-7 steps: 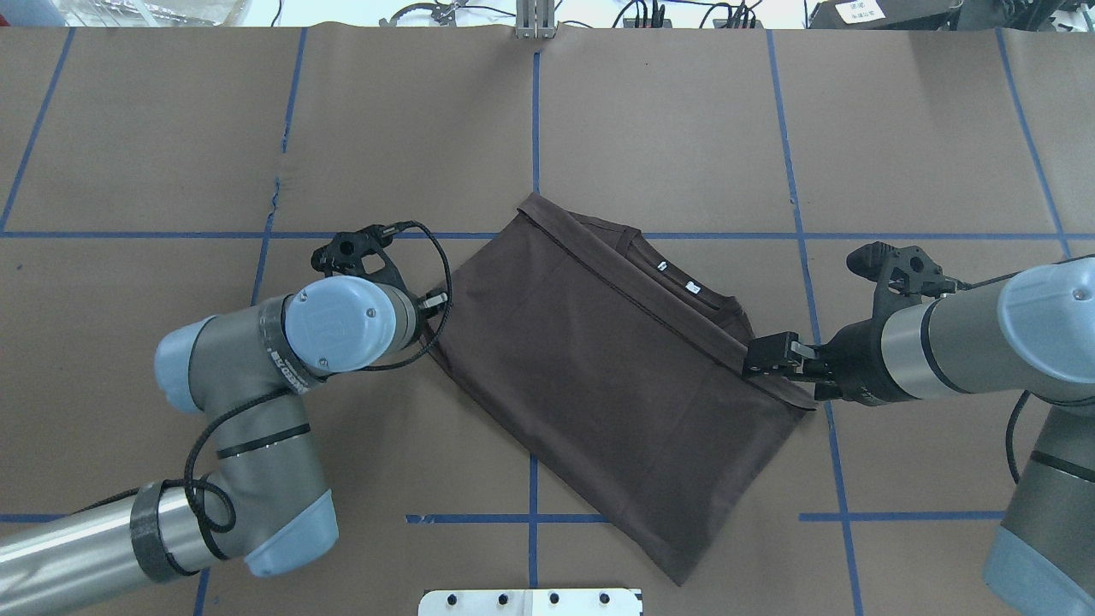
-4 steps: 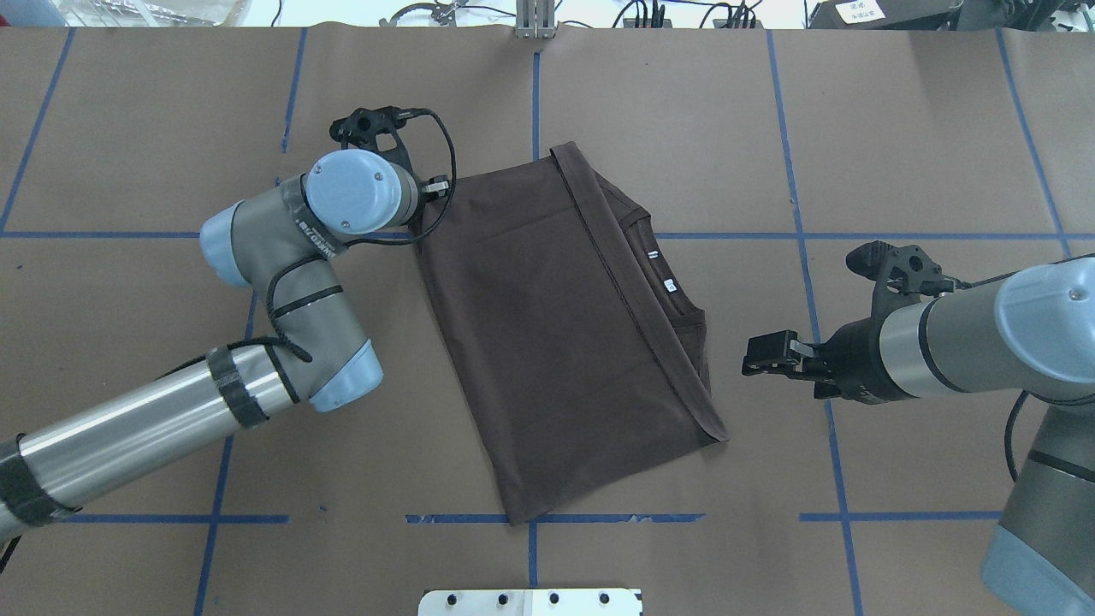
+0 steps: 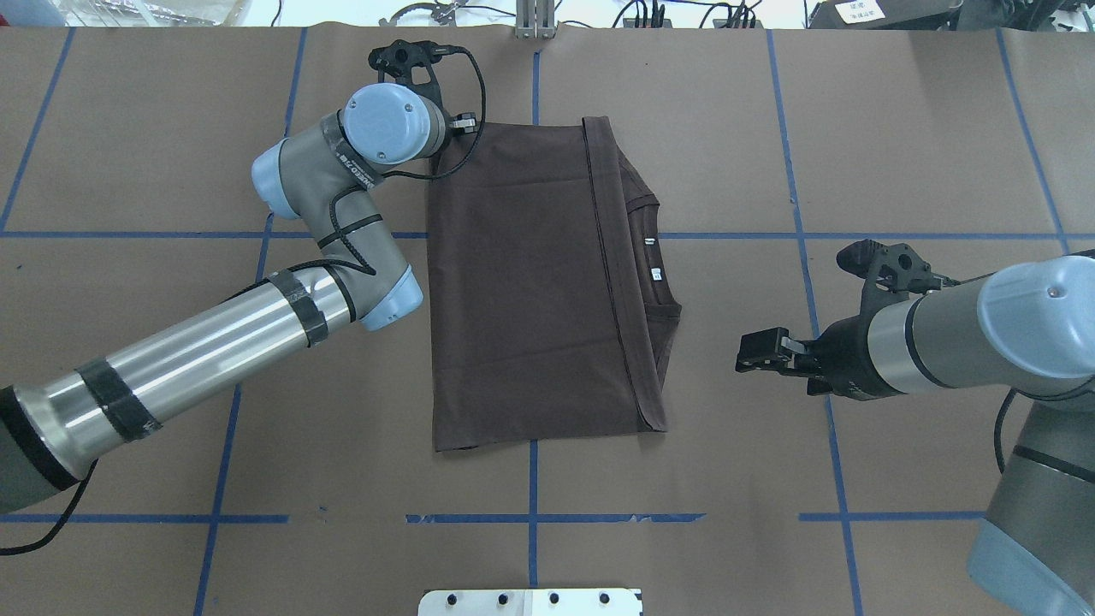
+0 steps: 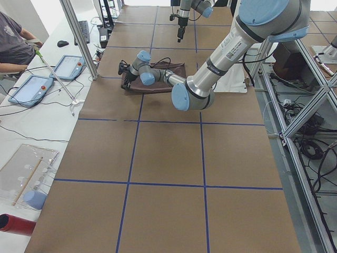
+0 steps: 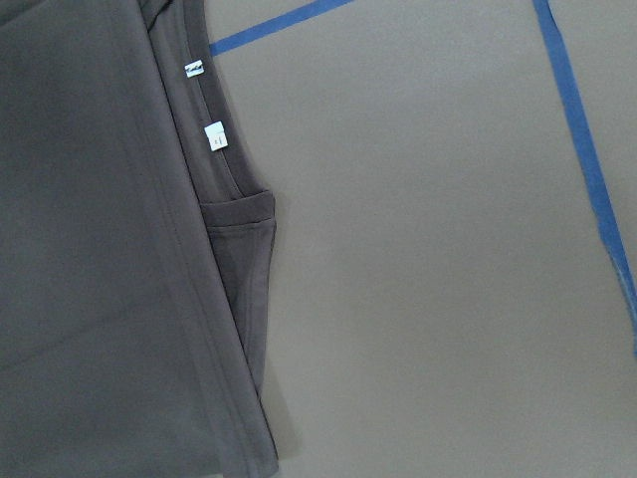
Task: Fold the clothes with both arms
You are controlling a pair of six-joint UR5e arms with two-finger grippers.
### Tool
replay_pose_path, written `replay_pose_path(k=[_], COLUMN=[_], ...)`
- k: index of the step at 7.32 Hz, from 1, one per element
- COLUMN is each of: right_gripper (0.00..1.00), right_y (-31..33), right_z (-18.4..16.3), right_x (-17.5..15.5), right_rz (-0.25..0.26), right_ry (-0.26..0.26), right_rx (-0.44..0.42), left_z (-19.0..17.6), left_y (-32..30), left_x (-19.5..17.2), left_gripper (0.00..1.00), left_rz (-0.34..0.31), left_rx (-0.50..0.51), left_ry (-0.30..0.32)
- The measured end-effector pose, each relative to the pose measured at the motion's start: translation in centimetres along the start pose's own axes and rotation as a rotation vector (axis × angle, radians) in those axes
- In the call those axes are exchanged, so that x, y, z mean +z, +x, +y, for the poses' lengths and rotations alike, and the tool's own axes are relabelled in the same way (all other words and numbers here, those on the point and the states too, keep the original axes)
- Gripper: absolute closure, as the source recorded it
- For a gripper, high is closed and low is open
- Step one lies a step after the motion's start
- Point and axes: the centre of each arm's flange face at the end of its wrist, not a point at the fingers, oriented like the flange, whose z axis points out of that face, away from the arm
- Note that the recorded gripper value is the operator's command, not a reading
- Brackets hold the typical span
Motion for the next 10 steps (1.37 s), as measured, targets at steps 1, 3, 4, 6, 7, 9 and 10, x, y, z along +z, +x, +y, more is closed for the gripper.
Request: replay_pose_path(k=[1, 3, 4, 6, 7, 9, 10], right_gripper=[0.00, 0.00, 0.00, 0.00, 0.00, 0.00, 0.00], right_y=[0.0, 0.0, 0.0, -1.1, -1.8, -2.3, -3.0], right_z=[0.0, 0.0, 0.0, -1.1, -1.8, -2.8, -3.3], right_x=[0.0, 0.1, 0.3, 2.3, 3.8, 5.9, 7.1], right_rz=[0.000, 0.003, 0.008, 0.021, 0.031, 0.054, 0.076], right_ry=[0.001, 0.000, 0.000, 0.005, 0.009, 0.017, 0.018], right_rx=[0.000, 0.000, 0.001, 0.003, -0.008, -0.077, -0.116], left_z=[-0.6, -0.8, -1.1, -2.0, -1.6, 0.1, 0.6], left_y=[1.2, 1.6, 2.1, 3.0, 2.3, -1.0, -1.8], left_x=[0.2, 0.5, 0.0, -2.0, -3.1, -7.5, -10.3], left_gripper=[0.01, 0.00, 0.00, 0.00, 0.00, 0.00, 0.00], left_rz=[0.011, 0.037, 0.058, 0.101, 0.113, 0.135, 0.140], left_rx=[0.004, 0.017, 0.019, 0.021, 0.024, 0.029, 0.032], left_ry=[0.012, 0.024, 0.030, 0.006, -0.033, -0.092, -0.107])
